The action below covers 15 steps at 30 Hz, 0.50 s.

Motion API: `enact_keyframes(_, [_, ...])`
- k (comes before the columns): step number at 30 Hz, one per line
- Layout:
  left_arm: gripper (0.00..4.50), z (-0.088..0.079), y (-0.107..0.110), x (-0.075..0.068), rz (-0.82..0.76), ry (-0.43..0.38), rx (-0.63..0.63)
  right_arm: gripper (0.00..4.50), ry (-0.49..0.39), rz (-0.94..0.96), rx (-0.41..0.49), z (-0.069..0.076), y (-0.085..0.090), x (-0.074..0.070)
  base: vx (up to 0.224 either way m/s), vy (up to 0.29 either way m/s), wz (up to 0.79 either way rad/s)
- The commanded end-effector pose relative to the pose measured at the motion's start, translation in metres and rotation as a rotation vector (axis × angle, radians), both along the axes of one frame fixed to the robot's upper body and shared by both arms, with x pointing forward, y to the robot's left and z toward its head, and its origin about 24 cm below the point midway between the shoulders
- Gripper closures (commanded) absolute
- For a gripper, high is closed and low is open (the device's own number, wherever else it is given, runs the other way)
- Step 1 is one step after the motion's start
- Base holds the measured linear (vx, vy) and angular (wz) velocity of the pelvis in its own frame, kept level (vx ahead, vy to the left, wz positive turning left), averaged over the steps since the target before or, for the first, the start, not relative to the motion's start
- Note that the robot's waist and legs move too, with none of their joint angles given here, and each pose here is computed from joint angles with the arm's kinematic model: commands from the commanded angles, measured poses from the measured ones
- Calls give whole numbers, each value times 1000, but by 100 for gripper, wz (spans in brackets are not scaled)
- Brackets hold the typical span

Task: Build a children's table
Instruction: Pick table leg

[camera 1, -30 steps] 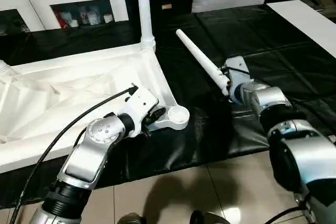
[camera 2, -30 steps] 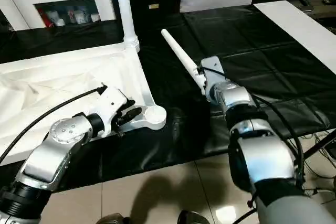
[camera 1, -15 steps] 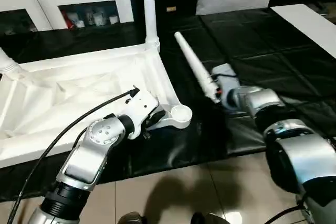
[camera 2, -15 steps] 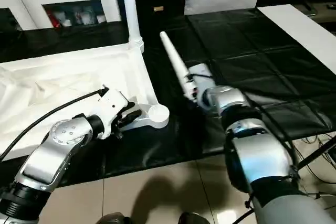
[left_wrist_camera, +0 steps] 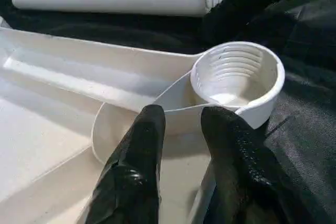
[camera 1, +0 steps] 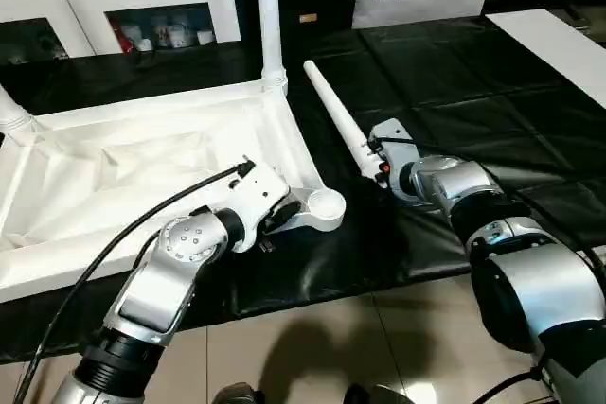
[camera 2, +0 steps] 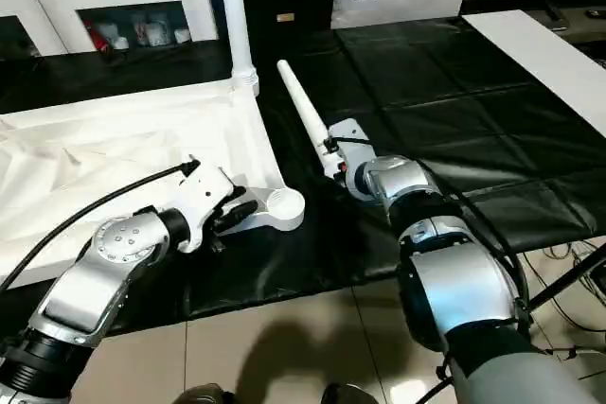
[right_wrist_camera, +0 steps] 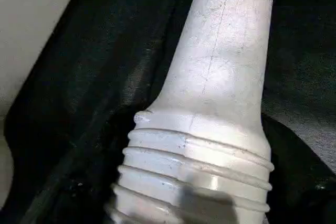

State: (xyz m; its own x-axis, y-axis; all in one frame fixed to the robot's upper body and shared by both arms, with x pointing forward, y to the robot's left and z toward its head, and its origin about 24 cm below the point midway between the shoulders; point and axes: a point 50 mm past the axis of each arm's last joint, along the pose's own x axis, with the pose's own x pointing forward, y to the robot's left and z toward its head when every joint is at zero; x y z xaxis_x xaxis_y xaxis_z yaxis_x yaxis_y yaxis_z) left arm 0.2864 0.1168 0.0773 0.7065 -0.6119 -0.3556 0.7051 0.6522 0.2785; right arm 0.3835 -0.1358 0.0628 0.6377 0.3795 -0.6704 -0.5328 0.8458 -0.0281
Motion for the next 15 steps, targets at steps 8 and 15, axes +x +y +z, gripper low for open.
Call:
enact_keyframes(8, [303,5,3,1,27,2,-64,144,-146,-227,388,21,-3,11,0,0,0])
enact_keyframes(15, [303,6,2,8,76,-22,-81,147,-240,-216,603,31,0,7,0,0,0])
